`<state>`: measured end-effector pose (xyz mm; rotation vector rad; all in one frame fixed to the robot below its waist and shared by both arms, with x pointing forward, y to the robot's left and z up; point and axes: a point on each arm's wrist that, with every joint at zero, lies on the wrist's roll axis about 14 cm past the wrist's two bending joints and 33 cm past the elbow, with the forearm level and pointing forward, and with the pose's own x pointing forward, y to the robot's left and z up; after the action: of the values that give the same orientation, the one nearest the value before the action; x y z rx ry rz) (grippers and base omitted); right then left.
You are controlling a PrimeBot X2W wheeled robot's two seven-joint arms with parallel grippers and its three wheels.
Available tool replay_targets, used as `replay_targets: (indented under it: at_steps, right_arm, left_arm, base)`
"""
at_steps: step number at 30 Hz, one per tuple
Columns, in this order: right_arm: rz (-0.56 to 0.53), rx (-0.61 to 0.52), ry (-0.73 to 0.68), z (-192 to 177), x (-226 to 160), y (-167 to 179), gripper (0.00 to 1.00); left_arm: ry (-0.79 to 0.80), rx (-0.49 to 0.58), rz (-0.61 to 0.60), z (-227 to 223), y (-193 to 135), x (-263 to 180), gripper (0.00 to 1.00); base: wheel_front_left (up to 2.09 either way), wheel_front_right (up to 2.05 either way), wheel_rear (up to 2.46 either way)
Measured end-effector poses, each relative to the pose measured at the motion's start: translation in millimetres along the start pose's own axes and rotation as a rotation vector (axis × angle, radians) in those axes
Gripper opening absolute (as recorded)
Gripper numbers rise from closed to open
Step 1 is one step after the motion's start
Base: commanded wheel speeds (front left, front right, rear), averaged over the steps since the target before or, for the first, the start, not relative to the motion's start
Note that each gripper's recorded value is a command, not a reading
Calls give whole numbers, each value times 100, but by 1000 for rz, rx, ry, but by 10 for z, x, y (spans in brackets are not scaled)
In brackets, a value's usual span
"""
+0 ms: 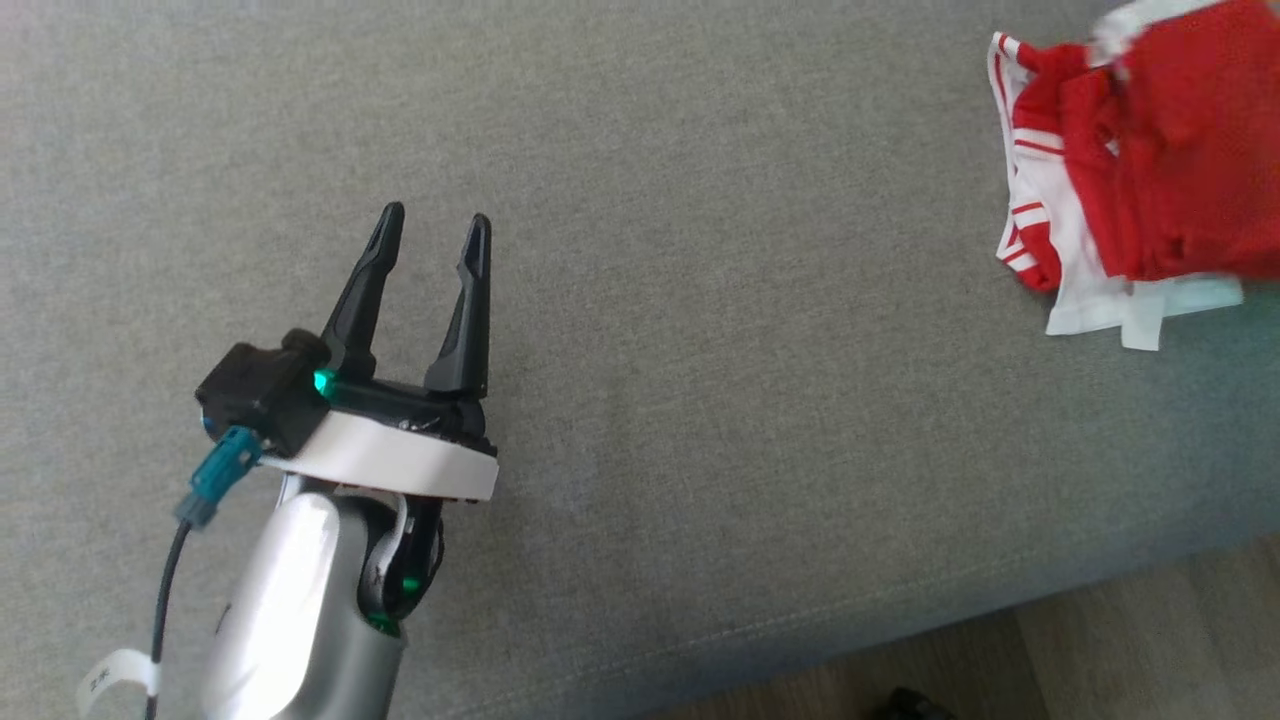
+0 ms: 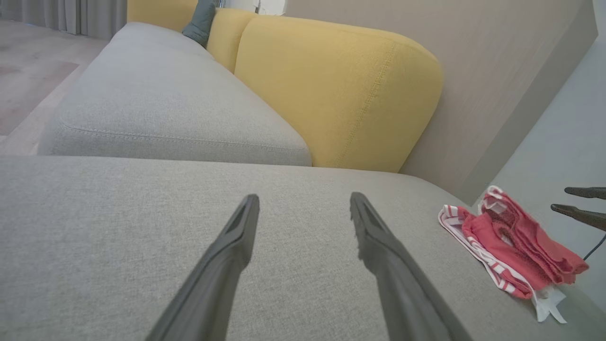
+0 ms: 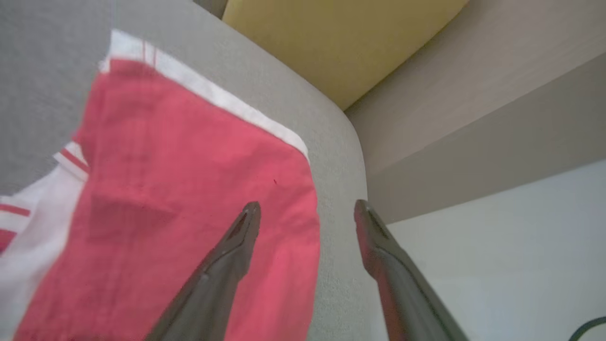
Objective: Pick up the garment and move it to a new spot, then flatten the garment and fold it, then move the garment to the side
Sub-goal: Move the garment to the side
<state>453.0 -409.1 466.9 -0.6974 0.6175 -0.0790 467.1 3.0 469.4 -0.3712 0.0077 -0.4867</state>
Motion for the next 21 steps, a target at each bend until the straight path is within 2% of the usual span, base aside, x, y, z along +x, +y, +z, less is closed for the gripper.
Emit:
replay_targets:
  at_steps: [3, 6, 11, 12, 18, 21]
  right_arm:
    - [0, 25, -59, 185, -30, 43, 100]
    - [3, 78, -182, 539, -84, 104, 100]
    - [55, 245, -419, 1195, -274, 372, 100]
    - [90, 311, -499, 1376, -388, 528, 100]
    - [190, 503, -715, 1811, -807, 1004, 100]
    - [191, 614, -784, 1888, -985, 1120, 100]
  left_arm:
    - [-14, 8, -4, 70, -28, -9, 100]
    - [-35, 11, -3, 171, -48, -27, 100]
    - [-80, 23, 13, 382, -59, -96, 100]
    - [-102, 33, 24, 484, -57, -141, 100]
    - [-158, 51, 87, 741, 5, -398, 100]
    - [-191, 62, 121, 881, 46, -530, 100]
  base:
    - [0, 0, 0]
    - [0, 0, 0]
    - [0, 0, 0]
    - [0, 0, 0]
    - [0, 0, 0]
    - [0, 0, 0]
